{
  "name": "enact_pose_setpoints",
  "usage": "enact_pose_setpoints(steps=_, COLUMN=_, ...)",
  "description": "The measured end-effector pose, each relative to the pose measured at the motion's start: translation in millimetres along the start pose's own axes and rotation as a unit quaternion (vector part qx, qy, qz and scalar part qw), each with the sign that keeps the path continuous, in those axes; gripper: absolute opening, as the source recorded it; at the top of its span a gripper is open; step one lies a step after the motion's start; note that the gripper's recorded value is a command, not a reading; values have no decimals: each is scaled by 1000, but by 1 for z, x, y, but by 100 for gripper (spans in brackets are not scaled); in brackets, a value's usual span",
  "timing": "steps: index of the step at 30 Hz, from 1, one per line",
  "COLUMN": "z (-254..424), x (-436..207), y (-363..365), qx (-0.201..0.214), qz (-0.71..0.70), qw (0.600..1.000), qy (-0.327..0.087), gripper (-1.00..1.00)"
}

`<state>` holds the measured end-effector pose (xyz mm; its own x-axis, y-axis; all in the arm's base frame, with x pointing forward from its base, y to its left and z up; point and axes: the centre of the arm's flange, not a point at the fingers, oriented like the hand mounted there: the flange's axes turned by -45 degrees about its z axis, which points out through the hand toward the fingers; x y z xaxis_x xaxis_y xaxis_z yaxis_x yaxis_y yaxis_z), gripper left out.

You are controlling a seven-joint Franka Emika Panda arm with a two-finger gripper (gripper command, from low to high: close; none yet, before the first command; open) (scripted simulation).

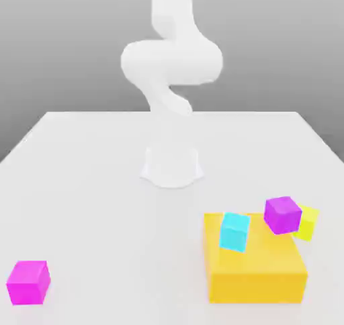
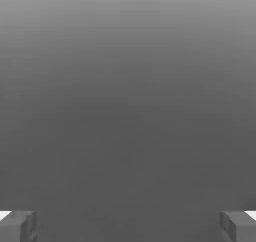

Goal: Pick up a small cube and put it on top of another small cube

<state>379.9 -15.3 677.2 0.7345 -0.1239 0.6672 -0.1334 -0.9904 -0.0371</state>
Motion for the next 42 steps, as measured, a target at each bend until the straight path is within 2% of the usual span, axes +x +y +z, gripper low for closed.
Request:
enact_pose_setpoints(steps=6, z=116, x=-9, y=49, qx=-76, qz=135, qw=985, qy=-73, gripper=0)
enact_pose_setpoints(steps=12, z=219, x=-47, y=113, qx=-140, qz=269, qw=943, qy=-136, gripper=0)
enact_pose_setpoints(steps=16, z=278, x=-87, y=158, qx=-176, qz=357, qw=901, qy=-174, gripper=0)
enact_pose_setpoints(steps=20, z=326, x=-141, y=211, qx=-210, qz=452, qw=842, qy=-205, gripper=0)
enact_pose_setpoints(steps=27, z=396, x=-244, y=255, qx=-241, qz=583, qw=732, qy=-257, gripper=0)
enact_pose_setpoints(steps=31, z=435, x=-284, y=262, qx=-244, qz=598, qw=718, qy=-261, gripper=0)
enact_pose_setpoints(steps=32, z=443, x=-293, y=262, qx=-244, qz=598, qw=717, qy=-261, gripper=-100)
enact_pose_setpoints(steps=38, z=448, x=-297, y=262, qx=-244, qz=599, qw=717, qy=-260, gripper=-100)
enact_pose_setpoints(steps=42, z=421, x=-272, y=261, qx=-244, qz=599, qw=717, qy=-260, gripper=-100)
